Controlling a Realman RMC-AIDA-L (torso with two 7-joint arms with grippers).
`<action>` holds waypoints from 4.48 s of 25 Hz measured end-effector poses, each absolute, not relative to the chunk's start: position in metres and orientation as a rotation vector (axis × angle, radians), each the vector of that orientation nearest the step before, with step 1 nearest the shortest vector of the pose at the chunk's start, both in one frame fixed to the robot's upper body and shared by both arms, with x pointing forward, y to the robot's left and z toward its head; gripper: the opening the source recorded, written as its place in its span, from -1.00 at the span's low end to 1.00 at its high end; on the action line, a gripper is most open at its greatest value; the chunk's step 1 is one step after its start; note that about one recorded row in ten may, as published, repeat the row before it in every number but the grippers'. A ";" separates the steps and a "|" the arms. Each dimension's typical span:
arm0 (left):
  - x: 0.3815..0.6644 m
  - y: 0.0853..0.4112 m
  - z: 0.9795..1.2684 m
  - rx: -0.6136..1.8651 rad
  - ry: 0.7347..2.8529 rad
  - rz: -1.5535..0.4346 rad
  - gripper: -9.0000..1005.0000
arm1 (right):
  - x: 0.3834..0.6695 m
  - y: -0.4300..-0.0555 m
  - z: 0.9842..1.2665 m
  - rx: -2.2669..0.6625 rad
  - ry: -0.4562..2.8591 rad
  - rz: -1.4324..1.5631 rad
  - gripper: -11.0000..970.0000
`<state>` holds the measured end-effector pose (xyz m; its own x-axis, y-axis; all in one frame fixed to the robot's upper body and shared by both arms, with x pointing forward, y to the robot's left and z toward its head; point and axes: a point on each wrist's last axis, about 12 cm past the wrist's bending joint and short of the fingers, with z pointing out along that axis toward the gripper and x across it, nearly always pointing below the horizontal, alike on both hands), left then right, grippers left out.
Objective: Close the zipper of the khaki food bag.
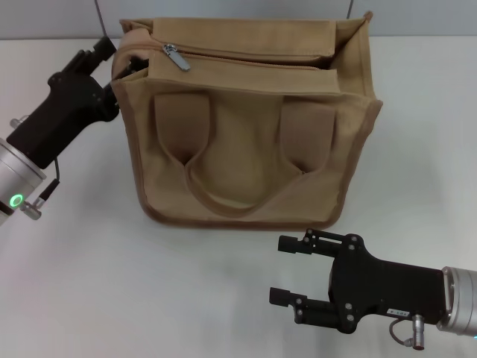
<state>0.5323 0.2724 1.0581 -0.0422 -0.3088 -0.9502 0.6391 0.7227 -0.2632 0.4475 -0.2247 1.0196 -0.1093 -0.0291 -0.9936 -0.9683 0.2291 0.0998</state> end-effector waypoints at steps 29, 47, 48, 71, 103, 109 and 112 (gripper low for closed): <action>0.523 0.252 1.064 0.322 1.334 -0.917 -0.77 | 0.447 -0.225 1.020 -0.997 1.415 1.093 0.42; 0.532 0.233 1.080 0.350 1.250 -1.045 -0.85 | 0.425 -0.256 1.043 -0.756 1.235 1.114 0.42; 0.533 0.232 1.081 0.354 1.248 -1.047 -0.85 | 0.425 -0.256 1.043 -0.756 1.235 1.114 0.42; 0.552 0.198 1.106 0.502 1.175 -1.181 -0.85 | 0.505 -0.241 1.091 -0.520 1.238 1.341 0.42; 0.560 0.179 1.110 0.516 1.186 -1.210 -0.86 | 0.546 -0.206 1.109 -0.551 1.267 1.370 0.41; 0.559 0.179 1.109 0.513 1.187 -1.210 -0.86 | 0.545 -0.207 1.109 -0.540 1.263 1.371 0.41; 0.559 0.179 1.109 0.513 1.185 -1.212 -0.86 | 0.546 -0.205 1.107 -0.529 1.270 1.375 0.26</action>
<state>0.5586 0.1795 1.1093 -0.0981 -0.4383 -0.8935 0.9031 0.3378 -0.2649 0.5456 -0.2047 1.1075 -0.2646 0.4156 -0.8702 -0.9006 0.2162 0.3771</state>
